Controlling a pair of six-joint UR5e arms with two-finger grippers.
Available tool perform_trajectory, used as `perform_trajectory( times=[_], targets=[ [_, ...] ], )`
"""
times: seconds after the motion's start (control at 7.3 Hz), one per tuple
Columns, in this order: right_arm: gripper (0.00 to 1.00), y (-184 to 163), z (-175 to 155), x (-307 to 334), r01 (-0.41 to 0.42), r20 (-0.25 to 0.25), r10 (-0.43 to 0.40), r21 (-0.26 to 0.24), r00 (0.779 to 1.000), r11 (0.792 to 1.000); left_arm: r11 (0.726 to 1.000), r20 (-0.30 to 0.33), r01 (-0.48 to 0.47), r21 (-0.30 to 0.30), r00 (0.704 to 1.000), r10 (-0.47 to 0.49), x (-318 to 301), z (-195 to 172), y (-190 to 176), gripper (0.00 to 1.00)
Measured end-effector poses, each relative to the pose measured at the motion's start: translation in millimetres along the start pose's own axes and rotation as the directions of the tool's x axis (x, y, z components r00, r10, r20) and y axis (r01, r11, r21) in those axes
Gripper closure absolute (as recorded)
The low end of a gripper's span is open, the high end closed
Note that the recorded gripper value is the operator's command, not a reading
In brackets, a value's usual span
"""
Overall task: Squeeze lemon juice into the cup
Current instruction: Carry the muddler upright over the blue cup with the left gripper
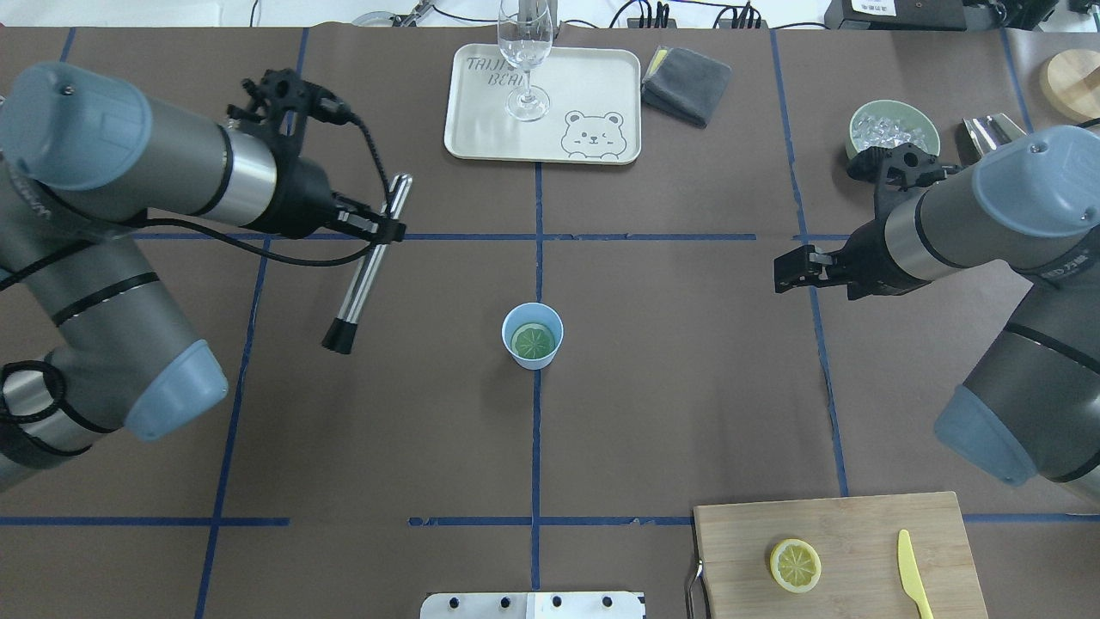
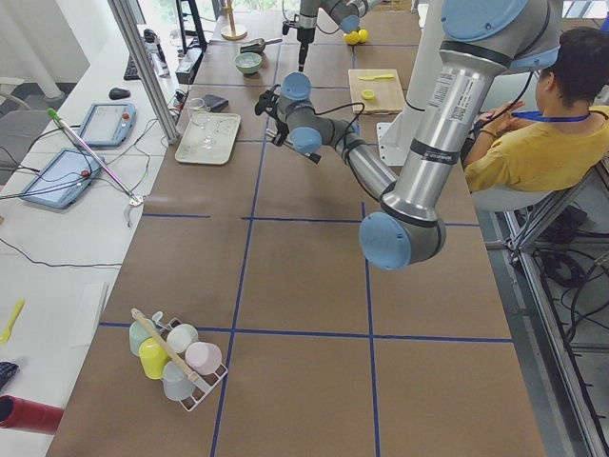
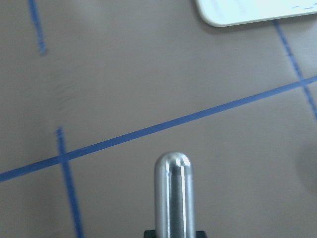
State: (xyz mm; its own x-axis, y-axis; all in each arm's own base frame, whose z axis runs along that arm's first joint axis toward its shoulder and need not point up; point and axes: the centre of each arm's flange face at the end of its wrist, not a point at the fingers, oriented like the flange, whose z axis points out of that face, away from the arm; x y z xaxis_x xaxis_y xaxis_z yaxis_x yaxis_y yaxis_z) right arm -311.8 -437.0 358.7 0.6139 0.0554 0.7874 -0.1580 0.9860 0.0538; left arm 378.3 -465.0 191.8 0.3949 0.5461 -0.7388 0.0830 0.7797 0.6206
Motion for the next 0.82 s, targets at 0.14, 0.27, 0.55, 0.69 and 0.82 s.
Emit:
perform_trajectory(
  times=[0.14, 0.27, 0.55, 0.69, 0.82],
  targets=[
    [0.0, -0.8, -4.4, -2.0, 0.001, 0.007, -0.001, 0.007, 1.0, 1.0, 0.99, -0.014, -0.077, 0.117, 0.997, 0.079, 33.8, -2.4, -8.0, 1.0],
    [0.0, -1.0, -10.1, -4.6, 0.001, 0.017, -0.001, 0.015, 1.0, 1.0, 0.966, 0.015, -0.129, 0.223, 0.992, 0.129, 55.3, 5.5, -1.6, 1.0],
    [0.0, -4.9, -18.3, -2.1, -0.008, 0.021, 0.008, 0.031, 1.0, 0.999, 0.853, 0.189, -0.194, 0.485, 0.975, 0.114, 107.8, 44.6, 46.7, 1.0],
    [0.0, -8.1, -20.4, 2.7, -0.012, 0.017, 0.011, 0.034, 1.0, 0.999, 0.791, 0.212, -0.18, 0.585, 0.975, 0.065, 130.0, 52.1, 69.3, 1.0],
    [0.0, -9.4, -21.3, 5.2, -0.015, 0.015, 0.014, 0.035, 1.0, 0.999, 0.744, 0.227, -0.161, 0.648, 0.974, 0.014, 140.8, 57.3, 84.1, 1.0]
  ],
)
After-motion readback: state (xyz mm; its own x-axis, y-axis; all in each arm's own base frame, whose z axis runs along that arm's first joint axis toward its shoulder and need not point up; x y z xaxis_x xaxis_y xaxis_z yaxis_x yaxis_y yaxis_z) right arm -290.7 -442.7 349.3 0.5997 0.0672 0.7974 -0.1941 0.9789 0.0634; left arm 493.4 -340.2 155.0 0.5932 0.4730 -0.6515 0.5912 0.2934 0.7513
